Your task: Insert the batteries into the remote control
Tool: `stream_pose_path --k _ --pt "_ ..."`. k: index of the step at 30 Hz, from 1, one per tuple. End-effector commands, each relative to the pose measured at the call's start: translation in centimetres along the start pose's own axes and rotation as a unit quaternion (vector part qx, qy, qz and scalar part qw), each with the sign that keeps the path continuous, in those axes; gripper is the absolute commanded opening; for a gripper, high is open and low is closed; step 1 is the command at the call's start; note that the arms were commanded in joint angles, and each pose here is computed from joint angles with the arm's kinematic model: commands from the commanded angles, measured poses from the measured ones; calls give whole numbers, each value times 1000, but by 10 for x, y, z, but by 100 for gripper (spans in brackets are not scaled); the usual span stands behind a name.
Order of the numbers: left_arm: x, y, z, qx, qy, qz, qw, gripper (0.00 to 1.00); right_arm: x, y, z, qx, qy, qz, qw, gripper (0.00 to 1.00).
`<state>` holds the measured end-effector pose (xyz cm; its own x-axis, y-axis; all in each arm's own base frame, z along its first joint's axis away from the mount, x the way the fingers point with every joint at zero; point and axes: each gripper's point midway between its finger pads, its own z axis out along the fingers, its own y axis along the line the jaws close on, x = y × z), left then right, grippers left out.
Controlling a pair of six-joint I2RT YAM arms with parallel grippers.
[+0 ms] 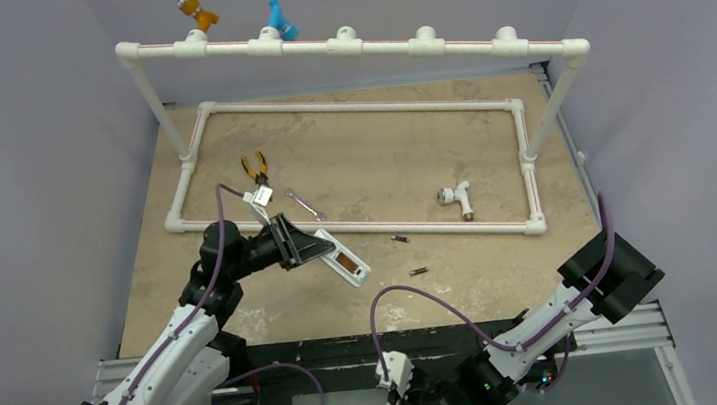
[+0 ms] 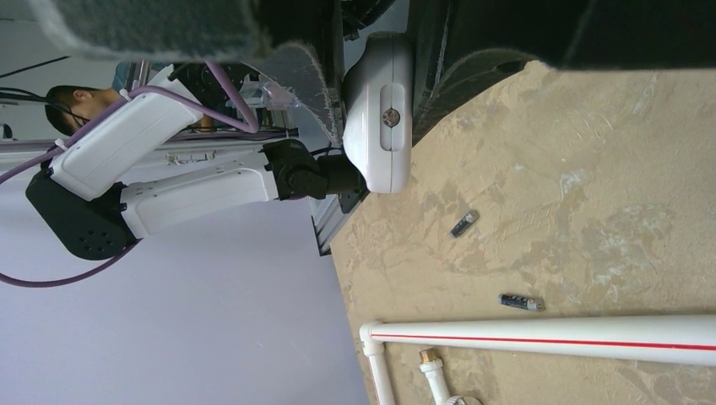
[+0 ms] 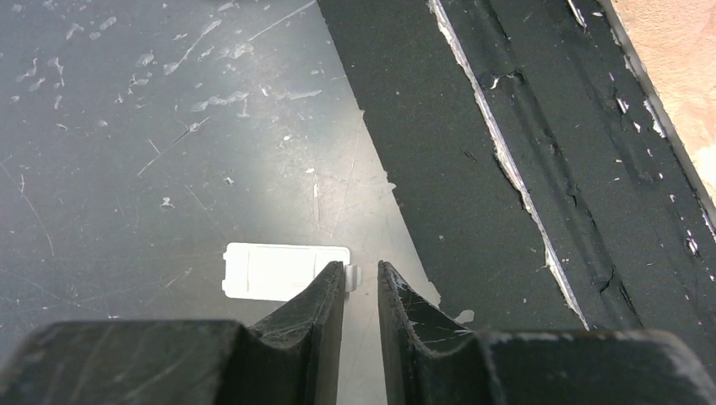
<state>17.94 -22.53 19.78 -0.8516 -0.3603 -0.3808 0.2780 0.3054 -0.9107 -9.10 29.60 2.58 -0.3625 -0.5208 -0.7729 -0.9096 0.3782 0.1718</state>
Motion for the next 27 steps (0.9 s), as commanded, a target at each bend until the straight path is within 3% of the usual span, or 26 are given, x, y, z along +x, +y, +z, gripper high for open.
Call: stream_pose_path --k 1,11,16,19,21,25,27 --pt "-5 -8 -2 18 -7 22 1000 0 -9 5 -4 1 -8 2 1000 19" --pt "-8 -7 -3 18 -10 23 1000 0 -50 -43 -31 95 -97 57 989 4" --pt "-8 -7 -3 17 -11 22 1000 0 -75 -93 -63 169 -163 97 967 3" --pt "-8 -8 -3 18 -11 23 1000 0 -82 -105 -77 174 -174 111 963 3" --pt "-8 -8 -4 17 -11 22 1000 0 -78 -97 -74 147 -159 101 971 7" --pt "-9 -6 -3 15 -12 22 1000 0 -59 -66 -53 83 -119 81 986 32" --pt "-9 -7 -3 15 -13 21 1000 0 -50 -53 -42 73 -96 63 991 39"
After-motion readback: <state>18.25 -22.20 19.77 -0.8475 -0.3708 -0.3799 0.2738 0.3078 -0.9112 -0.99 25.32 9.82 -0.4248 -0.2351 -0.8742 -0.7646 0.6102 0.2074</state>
